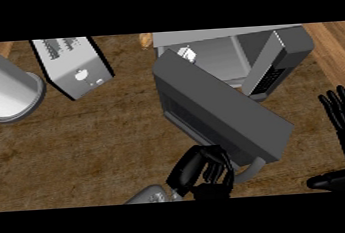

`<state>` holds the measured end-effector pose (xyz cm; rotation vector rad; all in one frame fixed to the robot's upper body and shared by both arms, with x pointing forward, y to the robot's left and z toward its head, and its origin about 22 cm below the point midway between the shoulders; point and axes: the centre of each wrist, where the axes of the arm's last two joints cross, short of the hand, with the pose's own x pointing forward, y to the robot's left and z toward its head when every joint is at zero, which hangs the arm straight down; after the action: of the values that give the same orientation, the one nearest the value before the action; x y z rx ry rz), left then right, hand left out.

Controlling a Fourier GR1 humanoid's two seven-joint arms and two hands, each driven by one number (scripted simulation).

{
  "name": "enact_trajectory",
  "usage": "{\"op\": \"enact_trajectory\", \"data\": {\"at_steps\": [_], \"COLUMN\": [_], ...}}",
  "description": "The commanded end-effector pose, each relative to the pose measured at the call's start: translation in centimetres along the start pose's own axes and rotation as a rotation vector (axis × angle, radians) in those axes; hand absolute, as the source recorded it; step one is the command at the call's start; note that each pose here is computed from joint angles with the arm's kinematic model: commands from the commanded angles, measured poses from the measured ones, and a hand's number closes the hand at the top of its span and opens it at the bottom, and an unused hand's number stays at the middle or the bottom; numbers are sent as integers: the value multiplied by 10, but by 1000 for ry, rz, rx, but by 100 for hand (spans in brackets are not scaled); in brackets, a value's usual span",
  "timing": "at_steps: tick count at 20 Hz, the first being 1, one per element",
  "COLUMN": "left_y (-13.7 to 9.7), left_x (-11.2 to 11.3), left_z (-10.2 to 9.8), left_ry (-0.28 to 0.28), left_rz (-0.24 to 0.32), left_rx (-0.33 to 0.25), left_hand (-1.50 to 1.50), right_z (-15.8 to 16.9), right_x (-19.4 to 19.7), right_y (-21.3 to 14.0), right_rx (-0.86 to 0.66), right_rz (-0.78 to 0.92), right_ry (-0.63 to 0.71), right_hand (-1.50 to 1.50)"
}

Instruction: Pick up the milk, place it into the microwave and close the microwave

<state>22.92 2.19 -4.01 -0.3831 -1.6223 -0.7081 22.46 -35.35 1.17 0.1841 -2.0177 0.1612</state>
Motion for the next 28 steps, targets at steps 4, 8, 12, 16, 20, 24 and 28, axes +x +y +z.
{"op": "enact_trajectory", "data": {"at_steps": [4,8,12,16,20,24,28], "left_y": [4,12,28,42,58,71,79], "left_x": [30,31,46,53,65,71,68], "left_z": [-31,-41,-62,-77,-90,-97,-102], "left_ry": [-110,-97,-95,-64,-94,-126,-147], "left_rz": [23,33,43,48,121,187,194], "left_rx": [85,138,206,275,342,416,439], "left_hand": [150,150,150,150,150,150,150], "right_z": [-22,-28,-41,-41,-45,-51,-54], "right_x": [22,37,43,50,53,59,62], "right_y": [4,2,6,4,5,6,8], "right_rx": [182,251,267,280,297,320,329], "right_rz": [-67,-77,-106,-123,-149,-166,-176], "right_ry": [-33,-39,-76,-74,-79,-94,-90], "right_hand": [-150,-150,-150,-150,-150,-150,-150]}}
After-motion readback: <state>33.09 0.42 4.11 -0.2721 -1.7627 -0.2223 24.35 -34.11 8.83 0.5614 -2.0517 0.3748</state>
